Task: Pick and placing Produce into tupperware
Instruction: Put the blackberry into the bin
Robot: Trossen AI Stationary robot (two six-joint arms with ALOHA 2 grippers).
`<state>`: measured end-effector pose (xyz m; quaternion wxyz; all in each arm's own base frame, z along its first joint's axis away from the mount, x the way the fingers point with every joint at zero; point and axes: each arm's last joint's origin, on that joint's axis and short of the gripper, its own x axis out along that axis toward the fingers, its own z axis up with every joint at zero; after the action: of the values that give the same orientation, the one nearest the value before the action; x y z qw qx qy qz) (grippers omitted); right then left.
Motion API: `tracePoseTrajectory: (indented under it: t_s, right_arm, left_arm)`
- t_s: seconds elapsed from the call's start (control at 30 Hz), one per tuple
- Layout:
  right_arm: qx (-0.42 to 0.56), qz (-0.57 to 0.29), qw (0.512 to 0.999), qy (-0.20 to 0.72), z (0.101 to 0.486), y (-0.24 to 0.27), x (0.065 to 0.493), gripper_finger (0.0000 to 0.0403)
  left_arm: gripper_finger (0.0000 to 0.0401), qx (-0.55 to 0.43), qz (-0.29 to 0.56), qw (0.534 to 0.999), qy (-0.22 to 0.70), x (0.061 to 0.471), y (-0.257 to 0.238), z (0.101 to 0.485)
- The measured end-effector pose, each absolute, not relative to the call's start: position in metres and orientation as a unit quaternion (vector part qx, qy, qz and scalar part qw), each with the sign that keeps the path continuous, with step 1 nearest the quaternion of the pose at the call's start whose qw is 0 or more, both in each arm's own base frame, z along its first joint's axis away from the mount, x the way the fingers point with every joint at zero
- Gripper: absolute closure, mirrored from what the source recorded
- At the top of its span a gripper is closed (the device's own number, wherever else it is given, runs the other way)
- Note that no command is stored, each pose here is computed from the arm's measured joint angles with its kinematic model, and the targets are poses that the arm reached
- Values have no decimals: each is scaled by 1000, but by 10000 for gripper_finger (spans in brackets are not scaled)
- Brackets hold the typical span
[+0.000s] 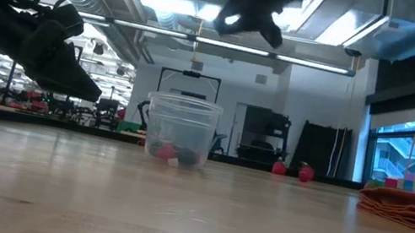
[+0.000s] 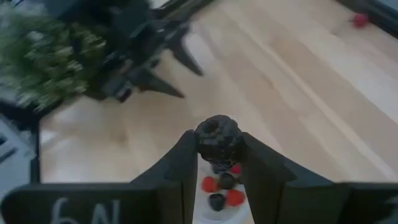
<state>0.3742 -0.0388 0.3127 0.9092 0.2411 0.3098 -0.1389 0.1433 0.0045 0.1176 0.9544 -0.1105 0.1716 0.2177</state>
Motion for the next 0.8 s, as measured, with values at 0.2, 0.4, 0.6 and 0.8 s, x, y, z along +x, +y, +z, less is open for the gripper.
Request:
tracePoseTrajectory:
  t_s: [0.2, 0.4, 0.6, 0.8]
  right_arm:
    - [197, -111, 909, 350, 307, -25, 400, 300]
    - [176, -115, 876, 435, 278, -19, 420, 300]
    - [149, -97, 860, 478, 256, -4, 436, 300]
    - [134, -91, 849, 503, 233, 3, 443, 299]
  left_arm:
    - [186, -110, 218, 954, 173, 143, 4, 117]
    - [186, -110, 218, 954, 173, 143, 4, 117]
    - [186, -111, 218, 954, 173, 143, 4, 117]
    - [186, -111, 218, 954, 173, 143, 4, 117]
